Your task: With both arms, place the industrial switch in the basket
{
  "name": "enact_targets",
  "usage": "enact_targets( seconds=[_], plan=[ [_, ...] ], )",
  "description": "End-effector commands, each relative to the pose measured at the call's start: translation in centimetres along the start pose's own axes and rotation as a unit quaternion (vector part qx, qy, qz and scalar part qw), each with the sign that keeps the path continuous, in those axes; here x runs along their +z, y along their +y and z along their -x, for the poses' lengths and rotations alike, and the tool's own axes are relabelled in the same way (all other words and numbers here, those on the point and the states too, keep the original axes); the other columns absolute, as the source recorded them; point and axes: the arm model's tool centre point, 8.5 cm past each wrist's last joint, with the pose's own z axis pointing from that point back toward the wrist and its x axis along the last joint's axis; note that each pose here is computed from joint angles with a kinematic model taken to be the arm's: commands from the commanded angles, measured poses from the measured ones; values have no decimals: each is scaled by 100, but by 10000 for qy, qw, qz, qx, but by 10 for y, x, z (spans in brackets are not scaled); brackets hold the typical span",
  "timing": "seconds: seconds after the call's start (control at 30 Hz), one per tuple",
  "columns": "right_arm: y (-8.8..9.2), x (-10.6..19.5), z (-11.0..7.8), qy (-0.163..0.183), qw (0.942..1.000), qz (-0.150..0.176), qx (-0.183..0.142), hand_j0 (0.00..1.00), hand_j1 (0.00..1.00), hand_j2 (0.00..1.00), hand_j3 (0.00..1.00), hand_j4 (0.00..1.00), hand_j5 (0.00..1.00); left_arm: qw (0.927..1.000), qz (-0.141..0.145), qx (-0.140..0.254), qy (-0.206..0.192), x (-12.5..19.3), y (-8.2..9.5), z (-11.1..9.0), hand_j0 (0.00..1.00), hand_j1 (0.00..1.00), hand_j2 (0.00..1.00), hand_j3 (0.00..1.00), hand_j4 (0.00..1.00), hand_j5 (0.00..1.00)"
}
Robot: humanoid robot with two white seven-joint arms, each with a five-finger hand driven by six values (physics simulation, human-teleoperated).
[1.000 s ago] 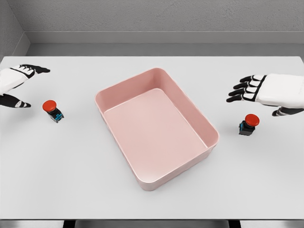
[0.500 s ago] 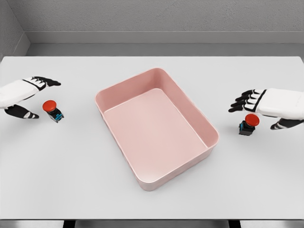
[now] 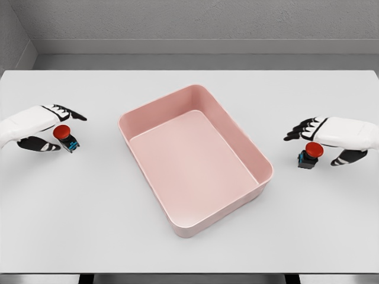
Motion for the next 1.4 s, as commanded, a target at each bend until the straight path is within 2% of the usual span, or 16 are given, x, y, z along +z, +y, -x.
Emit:
enact_targets(
  seconds=[0.0, 0.17, 0.47, 0.53, 0.6, 0.87, 1.1, 1.2, 1.37],
  plan=[
    [1, -6, 1, -15, 10000, 25, -56, 100, 100, 100, 100, 100, 100, 10000, -14, 27, -6, 0, 0, 0, 76, 76, 76, 76, 76, 76],
    [6, -15, -2, -71, 10000, -46, 26, 99, 99, 99, 99, 99, 99, 10000, -4, 26, 10, 1, 0, 1, 76, 76, 76, 76, 76, 76],
    [17, -12, 16, 212, 9996, -152, -86, 94, 94, 94, 94, 94, 94, 10000, 36, 34, 27, 3, -2, 1, 70, 70, 70, 70, 70, 70],
    [17, -12, 15, 206, 9996, -152, -78, 87, 87, 87, 87, 87, 87, 10000, 39, 30, 32, 4, -2, 2, 69, 69, 69, 69, 69, 69],
    [19, -13, 14, 189, 9996, -166, -86, 83, 83, 83, 83, 83, 83, 10000, 48, 17, 49, 5, -1, 3, 64, 64, 64, 64, 64, 64],
    [15, -18, 2, 5, 9999, -145, 25, 83, 83, 83, 83, 83, 83, 10000, 60, 14, 58, 6, -1, 3, 47, 47, 47, 47, 47, 47],
    [15, -15, 4, 41, 9998, -173, 31, 78, 78, 78, 78, 78, 78, 10000, 30, 34, 76, 6, 1, 5, 47, 47, 47, 47, 47, 47],
    [16, -14, 4, 53, 9998, -177, 28, 72, 72, 72, 72, 72, 72, 10000, 1, 21, 53, 6, 3, 3, 47, 47, 47, 47, 47, 47],
    [17, -13, 4, 59, 9998, -190, 29, 67, 67, 67, 67, 67, 67, 9999, -119, 35, 76, 11, 14, 6, 48, 48, 48, 48, 48, 48]
  ],
)
